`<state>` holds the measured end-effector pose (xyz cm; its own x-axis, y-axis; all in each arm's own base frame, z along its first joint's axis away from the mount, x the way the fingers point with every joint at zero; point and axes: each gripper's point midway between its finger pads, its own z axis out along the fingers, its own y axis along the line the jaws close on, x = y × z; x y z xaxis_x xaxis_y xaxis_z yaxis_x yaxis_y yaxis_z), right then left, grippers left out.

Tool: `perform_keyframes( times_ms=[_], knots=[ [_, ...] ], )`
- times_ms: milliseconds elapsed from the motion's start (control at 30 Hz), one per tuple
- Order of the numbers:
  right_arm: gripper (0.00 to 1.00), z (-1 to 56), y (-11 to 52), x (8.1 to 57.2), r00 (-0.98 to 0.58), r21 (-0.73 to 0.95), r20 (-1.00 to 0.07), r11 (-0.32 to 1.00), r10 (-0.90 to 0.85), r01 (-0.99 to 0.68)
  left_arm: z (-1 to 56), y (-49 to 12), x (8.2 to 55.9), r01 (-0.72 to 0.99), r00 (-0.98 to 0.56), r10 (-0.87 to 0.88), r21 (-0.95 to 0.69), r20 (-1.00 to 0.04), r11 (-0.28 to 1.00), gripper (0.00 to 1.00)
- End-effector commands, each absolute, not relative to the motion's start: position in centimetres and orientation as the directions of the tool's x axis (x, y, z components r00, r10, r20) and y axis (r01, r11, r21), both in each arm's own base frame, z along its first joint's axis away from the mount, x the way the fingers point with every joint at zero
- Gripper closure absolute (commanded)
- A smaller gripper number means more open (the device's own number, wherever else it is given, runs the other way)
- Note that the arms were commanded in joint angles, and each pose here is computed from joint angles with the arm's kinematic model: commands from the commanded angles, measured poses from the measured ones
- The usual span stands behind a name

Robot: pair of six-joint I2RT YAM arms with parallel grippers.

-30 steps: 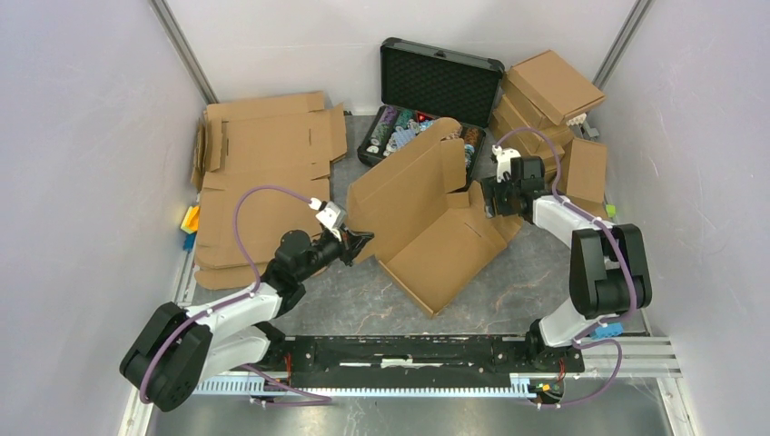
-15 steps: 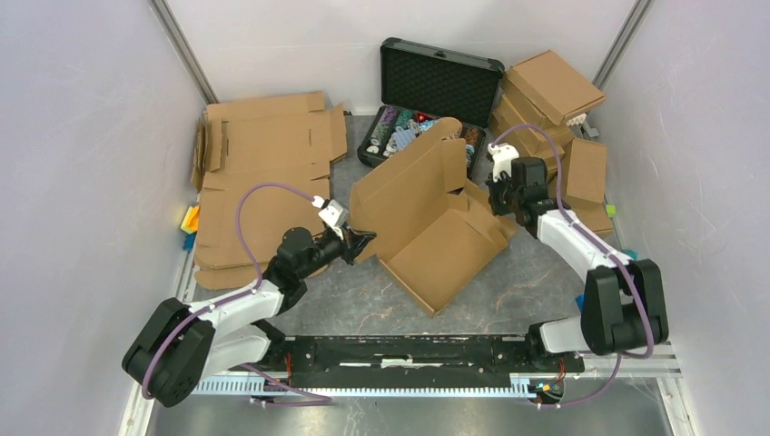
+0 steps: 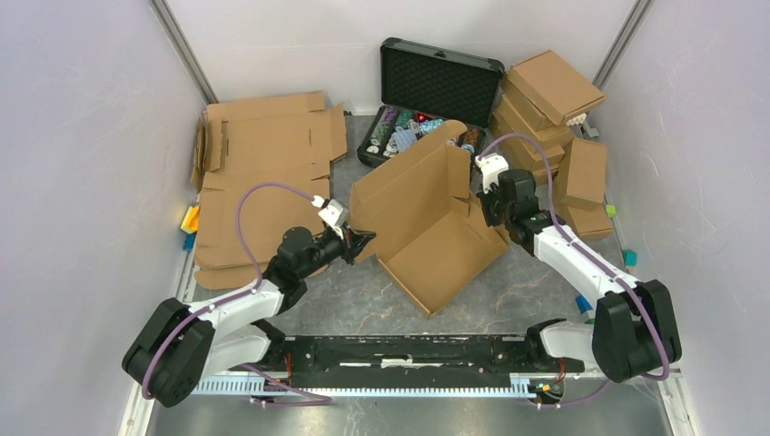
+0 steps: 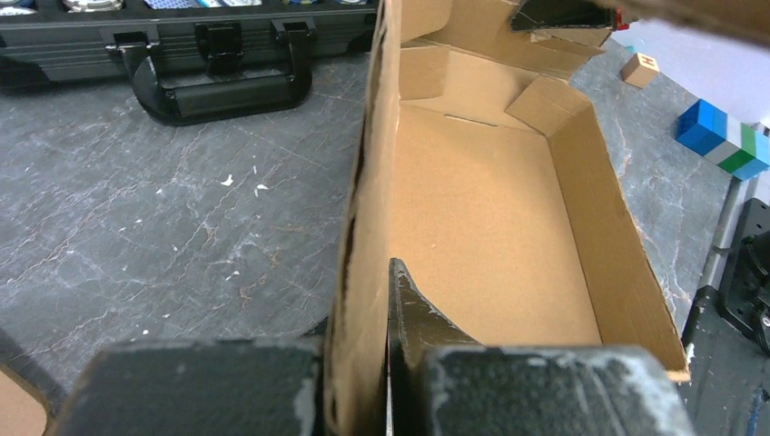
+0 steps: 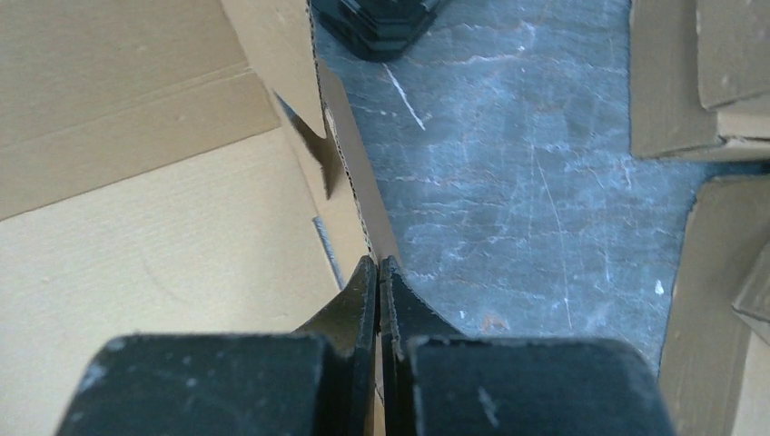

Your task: Fold the paper box

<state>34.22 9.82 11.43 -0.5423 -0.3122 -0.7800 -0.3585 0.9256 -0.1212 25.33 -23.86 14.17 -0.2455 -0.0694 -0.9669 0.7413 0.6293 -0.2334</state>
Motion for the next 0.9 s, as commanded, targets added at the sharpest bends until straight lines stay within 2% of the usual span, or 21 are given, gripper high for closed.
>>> perform_keyframes(
  times_ms=[0, 300, 867],
  knots=[
    [1.00, 9.3, 8.6, 32.8, -0.618, -0.132, -0.726, 0.944, -0.300, -0.303, 15.4, -23.7, 26.3, 0.701, -0.251, -0.111, -0.260, -0.962, 0.665, 0.98],
    [1.00, 8.2, 9.4, 31.4, -0.617, -0.104, -0.724, 0.932, -0.310, -0.346, 14.2, -23.6, 27.4, 0.643, -0.334, -0.111, -0.312, -0.936, 0.700, 0.98],
    [1.00, 7.6, 11.8, 28.2, -0.597, -0.255, -0.634, 0.862, -0.491, -0.439, 14.0, -22.8, 27.9, 0.594, -0.368, -0.137, -0.346, -0.920, 0.726, 0.98]
  ],
)
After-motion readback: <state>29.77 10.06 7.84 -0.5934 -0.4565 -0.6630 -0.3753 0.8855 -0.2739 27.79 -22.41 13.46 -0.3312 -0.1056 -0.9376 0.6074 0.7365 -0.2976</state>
